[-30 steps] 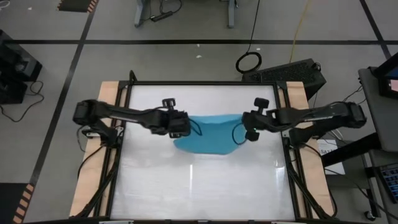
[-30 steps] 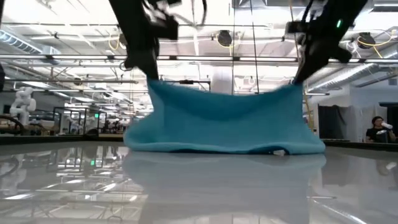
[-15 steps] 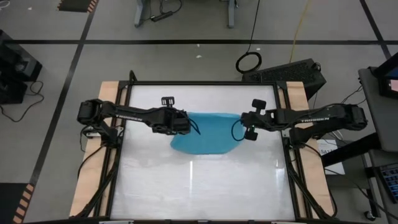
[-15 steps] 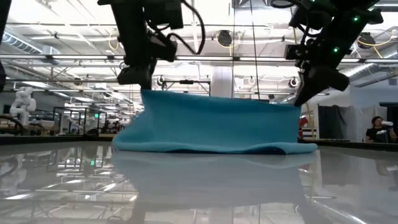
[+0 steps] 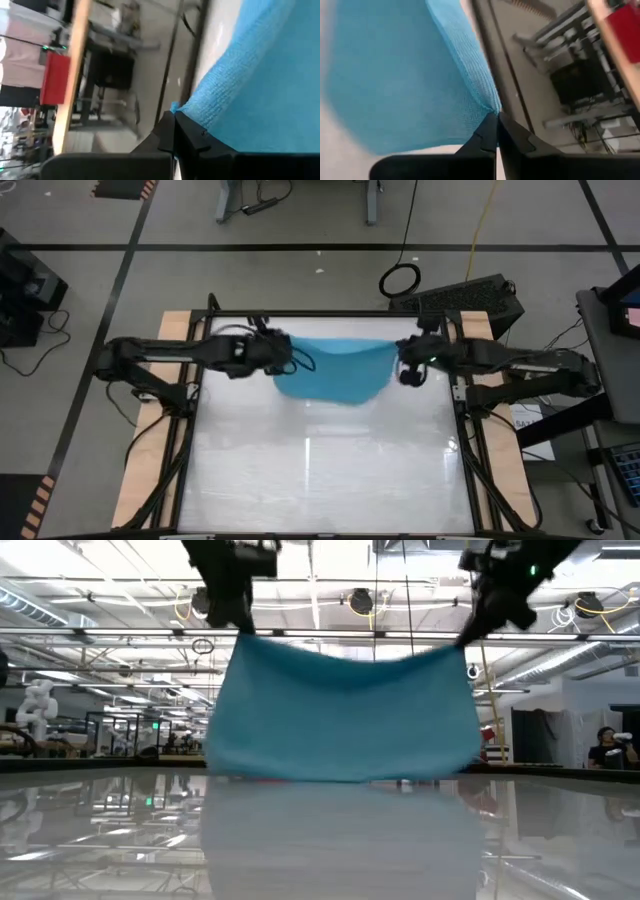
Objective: Roll towel
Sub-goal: Roll the blue towel
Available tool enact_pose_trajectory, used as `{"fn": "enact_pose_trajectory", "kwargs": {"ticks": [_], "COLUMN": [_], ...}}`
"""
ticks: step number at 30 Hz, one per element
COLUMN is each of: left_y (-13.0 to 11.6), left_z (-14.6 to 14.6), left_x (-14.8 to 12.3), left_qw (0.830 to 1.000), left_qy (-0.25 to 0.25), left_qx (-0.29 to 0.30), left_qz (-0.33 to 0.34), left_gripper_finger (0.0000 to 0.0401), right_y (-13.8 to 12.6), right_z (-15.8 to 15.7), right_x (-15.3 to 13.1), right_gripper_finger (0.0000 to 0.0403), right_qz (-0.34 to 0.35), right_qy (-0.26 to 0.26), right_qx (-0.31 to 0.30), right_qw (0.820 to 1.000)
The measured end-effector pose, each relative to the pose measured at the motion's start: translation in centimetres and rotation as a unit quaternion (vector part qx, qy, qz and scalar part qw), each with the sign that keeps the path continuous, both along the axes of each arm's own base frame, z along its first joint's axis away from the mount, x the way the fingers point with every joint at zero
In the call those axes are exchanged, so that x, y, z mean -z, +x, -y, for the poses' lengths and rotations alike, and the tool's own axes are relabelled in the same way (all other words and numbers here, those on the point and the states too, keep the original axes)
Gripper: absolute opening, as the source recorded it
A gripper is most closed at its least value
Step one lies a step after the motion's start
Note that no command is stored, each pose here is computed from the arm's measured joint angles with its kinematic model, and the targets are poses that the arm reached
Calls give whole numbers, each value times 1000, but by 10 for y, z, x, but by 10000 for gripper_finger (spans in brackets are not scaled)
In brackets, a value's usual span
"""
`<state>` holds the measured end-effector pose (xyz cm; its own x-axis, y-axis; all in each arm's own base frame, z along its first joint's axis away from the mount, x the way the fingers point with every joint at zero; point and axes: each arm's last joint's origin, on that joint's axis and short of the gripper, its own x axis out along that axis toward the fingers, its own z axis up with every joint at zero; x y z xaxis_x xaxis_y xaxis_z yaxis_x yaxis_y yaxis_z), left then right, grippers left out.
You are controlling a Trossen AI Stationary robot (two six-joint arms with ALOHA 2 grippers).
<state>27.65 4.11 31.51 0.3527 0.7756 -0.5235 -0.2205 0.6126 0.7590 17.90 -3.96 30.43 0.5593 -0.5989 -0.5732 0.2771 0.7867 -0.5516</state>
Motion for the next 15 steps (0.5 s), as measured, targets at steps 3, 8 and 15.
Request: {"fn": "enact_pose_trajectory", "kwargs": {"ticks": [3,8,15], "left_y": [-19,-46,-40], "left_z": [9,39,70], "left_x": [-25,-39,18], "left_qw": [997,969,929], "left_qy": [-23,-145,-292], "left_qx": [46,188,228], "left_qz": [53,67,-19], "left_gripper_finger": [5,5,5], "right_y": [-12,-26,-11], "right_z": [-8,-31,-59], "right_x": [-27,-34,38], "right_gripper_finger": [0,0,0], "right_qz": [44,89,36], "right_qy": [46,198,348], "right_qx": [-65,-214,-259], "right_qw": [996,952,900]}}
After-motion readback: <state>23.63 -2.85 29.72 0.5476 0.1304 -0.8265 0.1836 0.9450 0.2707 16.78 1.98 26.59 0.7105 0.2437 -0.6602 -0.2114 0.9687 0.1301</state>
